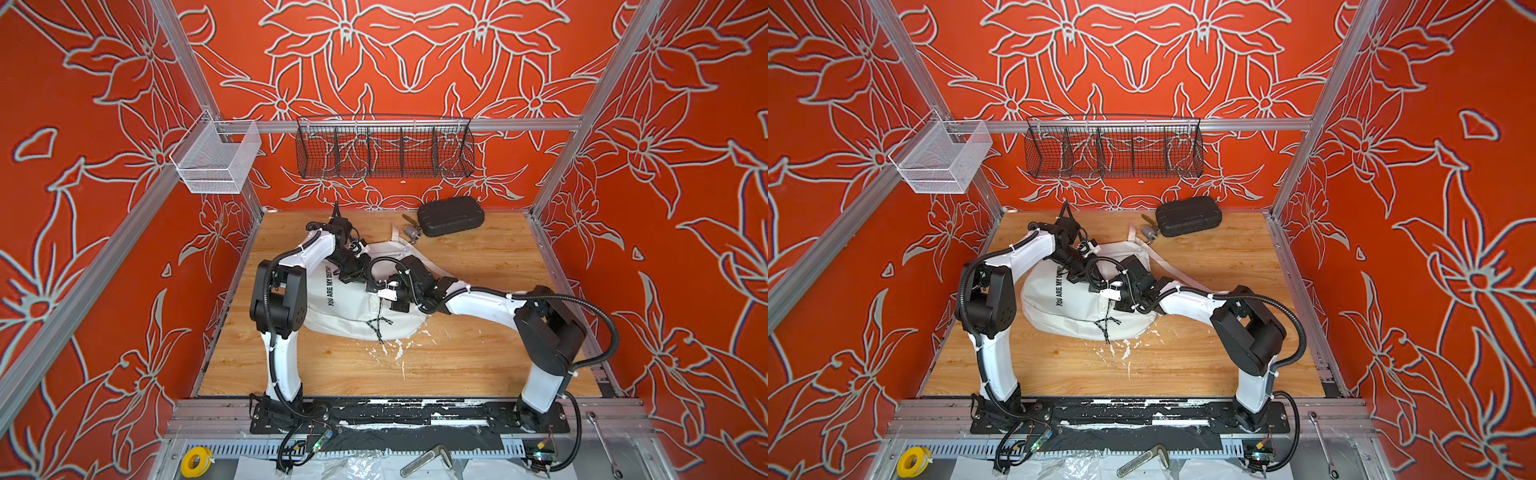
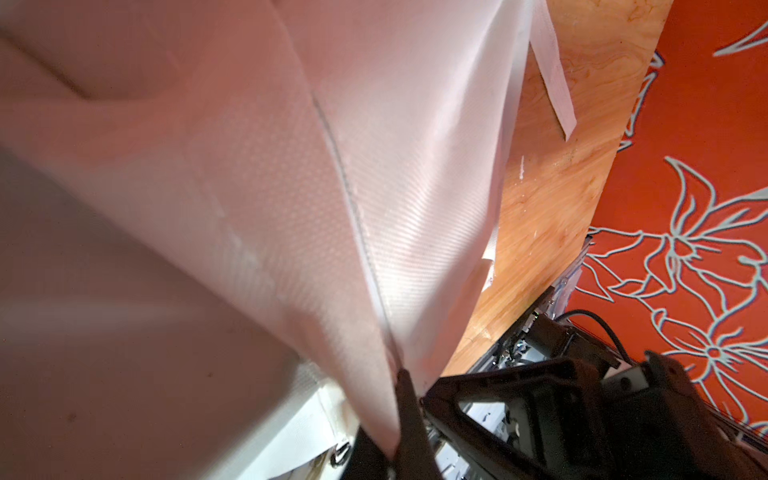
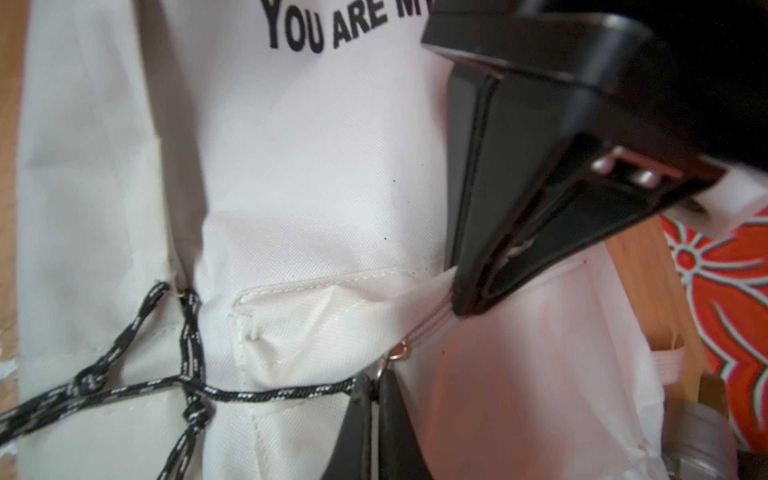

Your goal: Pack the student bag

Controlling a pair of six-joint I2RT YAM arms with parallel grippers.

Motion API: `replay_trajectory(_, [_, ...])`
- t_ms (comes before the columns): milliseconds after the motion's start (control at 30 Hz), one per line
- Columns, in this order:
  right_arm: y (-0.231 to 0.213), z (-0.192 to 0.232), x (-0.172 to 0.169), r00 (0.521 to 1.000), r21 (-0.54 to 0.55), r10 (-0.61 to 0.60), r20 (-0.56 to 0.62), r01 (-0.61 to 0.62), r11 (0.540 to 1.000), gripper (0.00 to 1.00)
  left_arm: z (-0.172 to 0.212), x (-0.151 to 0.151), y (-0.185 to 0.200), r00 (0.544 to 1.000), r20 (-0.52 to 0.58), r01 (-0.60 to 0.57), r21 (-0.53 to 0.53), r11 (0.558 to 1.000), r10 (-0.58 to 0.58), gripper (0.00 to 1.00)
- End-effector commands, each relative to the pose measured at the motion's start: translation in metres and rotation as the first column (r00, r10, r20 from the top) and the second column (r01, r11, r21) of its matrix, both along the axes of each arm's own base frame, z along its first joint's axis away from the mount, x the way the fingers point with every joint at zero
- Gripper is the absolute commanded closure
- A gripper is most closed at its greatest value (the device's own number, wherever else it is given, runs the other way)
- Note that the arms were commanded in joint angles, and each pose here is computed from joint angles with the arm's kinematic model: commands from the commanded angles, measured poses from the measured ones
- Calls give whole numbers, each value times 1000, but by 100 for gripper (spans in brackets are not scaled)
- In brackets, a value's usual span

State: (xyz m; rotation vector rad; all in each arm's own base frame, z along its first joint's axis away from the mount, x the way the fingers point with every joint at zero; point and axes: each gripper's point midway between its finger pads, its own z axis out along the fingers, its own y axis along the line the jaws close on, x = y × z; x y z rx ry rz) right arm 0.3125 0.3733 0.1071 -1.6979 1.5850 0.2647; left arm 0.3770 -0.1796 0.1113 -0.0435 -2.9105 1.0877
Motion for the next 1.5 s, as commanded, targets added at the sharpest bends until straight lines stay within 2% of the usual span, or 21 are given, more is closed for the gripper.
replay_trajectory(0, [-21, -28, -57, 959, -131, 255, -127, -271, 954, 100, 29, 24, 15, 995, 93, -20, -55, 998, 25, 100])
replay_trajectory(200, [-22, -35, -100, 870, -125, 389, -302, -441, 889, 100, 40, 40, 9, 992, 121, -18, -89, 996, 29, 100])
replay_trajectory(367, [-19, -32, -121, 812, -82, 418, -408, -488, 869, 100, 36, 54, 14, 989, 147, -11, -20, 1000, 14, 100])
replay_trajectory(533, [-19, -32, -134, 780, -57, 416, -467, -496, 866, 100, 34, 72, 24, 983, 186, -4, 70, 998, -9, 100])
replay_trajectory(833, [-4, -31, -177, 650, 36, 490, -581, -581, 813, 100, 31, 102, 16, 975, 224, -13, 65, 998, -2, 100])
replay_trajectory(933, [-7, -31, -184, 624, 39, 482, -615, -586, 809, 100, 28, 107, 14, 971, 239, -9, 72, 997, -9, 100])
replay_trajectory(1000, [-8, -39, -176, 654, 10, 434, -620, -547, 837, 100, 22, 104, 11, 969, 242, 17, 110, 994, -43, 100])
replay_trajectory(1100, [0, -38, -149, 709, 59, 375, -597, -427, 902, 100, 11, 91, 7, 973, 205, 64, 184, 981, -102, 100])
replay_trajectory(1167, [6, -34, -130, 740, 107, 352, -573, -358, 927, 100, 4, 81, 9, 981, 169, 59, 201, 978, -94, 87])
replay_trajectory(1233, [9, -31, -116, 767, 126, 345, -540, -332, 935, 100, 0, 70, 15, 987, 148, 35, 226, 974, -69, 65])
replay_trajectory(1267, [10, -31, -111, 778, 124, 336, -531, -321, 939, 100, 1, 64, 17, 987, 149, 25, 229, 973, -60, 59])
replay_trajectory(1333, [12, -32, -101, 784, 130, 327, -528, -306, 943, 100, 5, 49, 21, 988, 147, 2, 234, 972, -37, 52])
replay_trajectory(1467, [14, -33, -88, 798, 137, 298, -524, -266, 954, 100, 7, 15, 26, 996, 85, -33, 245, 969, 13, 51])
